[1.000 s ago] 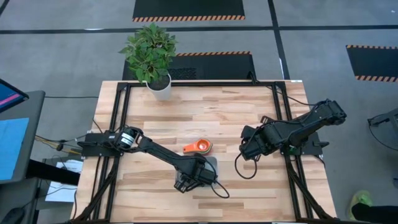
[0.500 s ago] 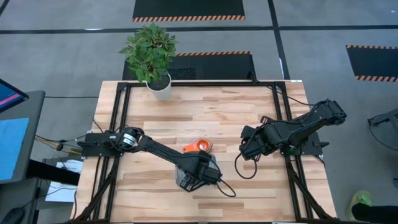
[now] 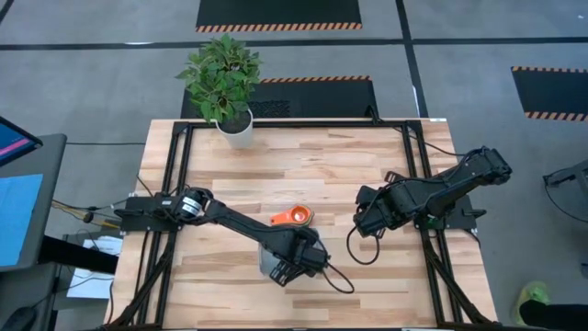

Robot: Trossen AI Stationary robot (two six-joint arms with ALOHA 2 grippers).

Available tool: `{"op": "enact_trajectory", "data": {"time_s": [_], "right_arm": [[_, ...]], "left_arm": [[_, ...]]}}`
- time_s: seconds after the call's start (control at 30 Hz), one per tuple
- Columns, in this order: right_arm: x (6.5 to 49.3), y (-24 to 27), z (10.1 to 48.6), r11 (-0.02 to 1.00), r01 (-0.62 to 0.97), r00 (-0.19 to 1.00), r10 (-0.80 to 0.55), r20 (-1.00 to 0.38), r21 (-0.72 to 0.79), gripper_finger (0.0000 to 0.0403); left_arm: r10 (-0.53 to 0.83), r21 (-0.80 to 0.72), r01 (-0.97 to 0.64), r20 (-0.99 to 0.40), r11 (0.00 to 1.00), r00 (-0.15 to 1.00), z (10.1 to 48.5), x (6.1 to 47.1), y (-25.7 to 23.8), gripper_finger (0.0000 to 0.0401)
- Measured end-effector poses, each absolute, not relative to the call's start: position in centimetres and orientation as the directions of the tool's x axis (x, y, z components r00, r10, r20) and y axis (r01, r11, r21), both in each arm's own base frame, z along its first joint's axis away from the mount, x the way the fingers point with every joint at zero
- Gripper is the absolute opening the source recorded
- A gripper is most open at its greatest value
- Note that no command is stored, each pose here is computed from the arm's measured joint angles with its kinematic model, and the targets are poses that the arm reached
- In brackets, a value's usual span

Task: Nest measuring cups in basket
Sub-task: Remove the dark blue measuring cup from the gray bin

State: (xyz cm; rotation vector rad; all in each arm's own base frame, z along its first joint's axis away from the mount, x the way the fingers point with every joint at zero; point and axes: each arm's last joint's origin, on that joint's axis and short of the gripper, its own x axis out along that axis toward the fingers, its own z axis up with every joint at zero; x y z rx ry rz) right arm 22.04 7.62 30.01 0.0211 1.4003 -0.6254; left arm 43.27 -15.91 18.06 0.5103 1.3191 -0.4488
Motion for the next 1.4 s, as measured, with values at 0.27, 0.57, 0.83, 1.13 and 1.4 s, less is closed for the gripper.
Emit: {"op": "enact_trajectory", "data": {"time_s": [0.27,0.57,0.83,1.13,1.4], "right_arm": [[22.0,7.6,30.0,0.840,0.419,0.037,-0.395,-0.918,-0.345,0.0097],[22.0,7.6,30.0,0.841,0.417,0.036,-0.394,-0.918,-0.345,0.0097],[22.0,7.6,30.0,0.841,0.415,0.030,-0.393,-0.919,-0.347,0.0097],[22.0,7.7,30.0,0.847,0.414,0.020,-0.375,-0.927,-0.334,0.0098],[22.0,7.6,30.0,0.855,0.394,0.021,-0.375,-0.927,-0.337,0.0098]], "left_arm": [[-0.053,0.048,0.568,-0.986,0.822,0.159,18.1,43.0,-16.1,0.0217],[-0.057,0.029,0.502,-0.986,0.864,0.155,17.7,43.3,-15.6,0.0238],[-0.037,0.014,0.499,-0.995,0.866,0.092,16.1,43.2,-15.7,0.0280],[-0.006,0.019,0.501,-0.999,0.865,0.049,15.0,43.2,-15.5,0.0243],[0.003,0.009,0.435,-1.000,0.901,0.015,16.1,43.7,-14.4,0.0197]]}}
